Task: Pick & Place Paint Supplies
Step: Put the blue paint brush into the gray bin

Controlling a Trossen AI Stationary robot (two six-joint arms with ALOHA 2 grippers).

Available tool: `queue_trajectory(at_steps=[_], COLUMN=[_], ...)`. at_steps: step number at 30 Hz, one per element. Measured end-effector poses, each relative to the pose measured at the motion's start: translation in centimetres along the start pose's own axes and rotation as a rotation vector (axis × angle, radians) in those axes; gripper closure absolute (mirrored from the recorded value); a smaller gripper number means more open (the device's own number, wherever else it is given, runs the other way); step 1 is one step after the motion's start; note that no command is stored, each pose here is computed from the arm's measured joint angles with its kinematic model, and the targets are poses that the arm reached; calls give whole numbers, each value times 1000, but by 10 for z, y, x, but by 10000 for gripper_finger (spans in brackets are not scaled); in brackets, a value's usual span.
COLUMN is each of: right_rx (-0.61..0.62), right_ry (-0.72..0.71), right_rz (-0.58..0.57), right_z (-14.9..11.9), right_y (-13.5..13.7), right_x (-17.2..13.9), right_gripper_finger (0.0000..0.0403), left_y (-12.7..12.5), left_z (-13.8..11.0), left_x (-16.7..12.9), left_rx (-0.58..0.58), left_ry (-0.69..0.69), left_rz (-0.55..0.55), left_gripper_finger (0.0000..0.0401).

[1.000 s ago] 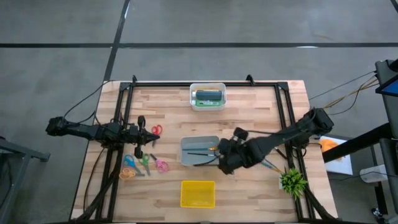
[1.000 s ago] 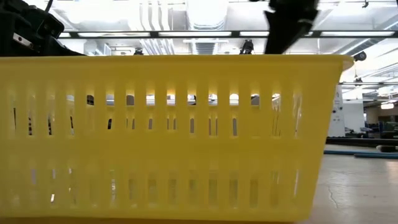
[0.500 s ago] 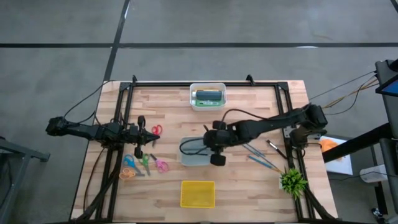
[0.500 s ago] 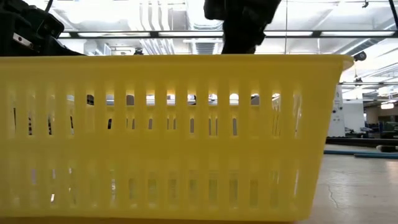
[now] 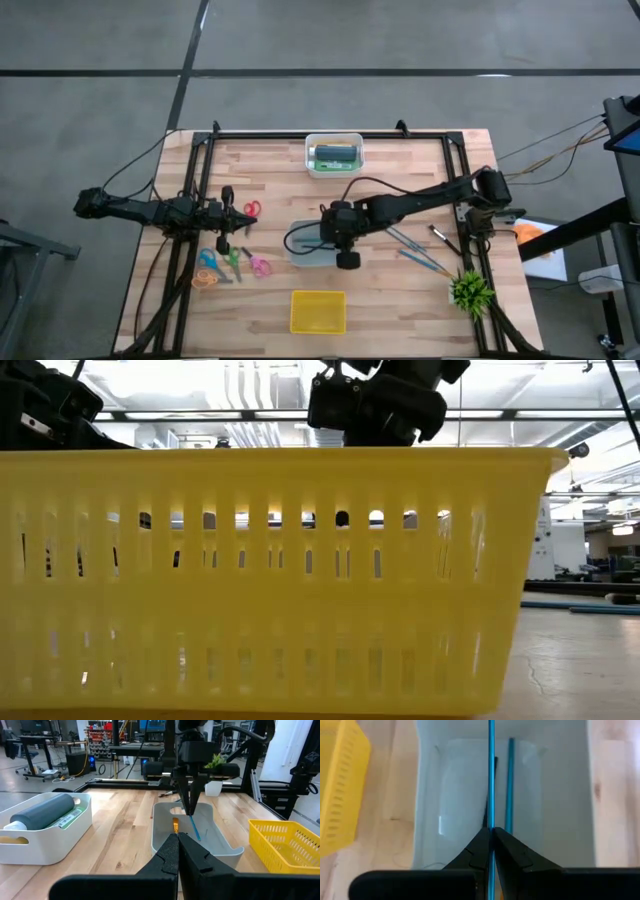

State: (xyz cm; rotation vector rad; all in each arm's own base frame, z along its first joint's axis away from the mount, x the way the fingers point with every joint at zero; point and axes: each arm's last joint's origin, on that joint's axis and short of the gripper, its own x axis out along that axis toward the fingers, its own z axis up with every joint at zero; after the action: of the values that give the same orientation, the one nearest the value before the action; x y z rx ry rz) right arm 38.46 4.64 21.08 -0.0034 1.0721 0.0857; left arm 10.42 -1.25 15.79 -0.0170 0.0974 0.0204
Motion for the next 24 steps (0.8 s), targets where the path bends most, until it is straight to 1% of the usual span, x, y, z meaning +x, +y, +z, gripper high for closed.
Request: queue_trajectory(at_steps=[9, 16, 20, 24], right_rx=[-17, -2, 11, 36], right_ry=[-83, -2, 17, -3], right_rz=[73, 68, 94, 127], right_z=[6, -2, -5, -2], right_y=[2, -3, -6, -11], right_x=[5, 36, 53, 55], right_gripper_finger=[385, 385, 385, 385], left_y=[0, 0, 0, 0], left_z=[0, 0, 0, 0], left_x=[0, 0, 0, 0], left_rx=[0, 0, 0, 0], left_ry=[-1, 0, 0, 0], left_rz=[0, 0, 0, 0], left_gripper_finger=[401, 401, 401, 401])
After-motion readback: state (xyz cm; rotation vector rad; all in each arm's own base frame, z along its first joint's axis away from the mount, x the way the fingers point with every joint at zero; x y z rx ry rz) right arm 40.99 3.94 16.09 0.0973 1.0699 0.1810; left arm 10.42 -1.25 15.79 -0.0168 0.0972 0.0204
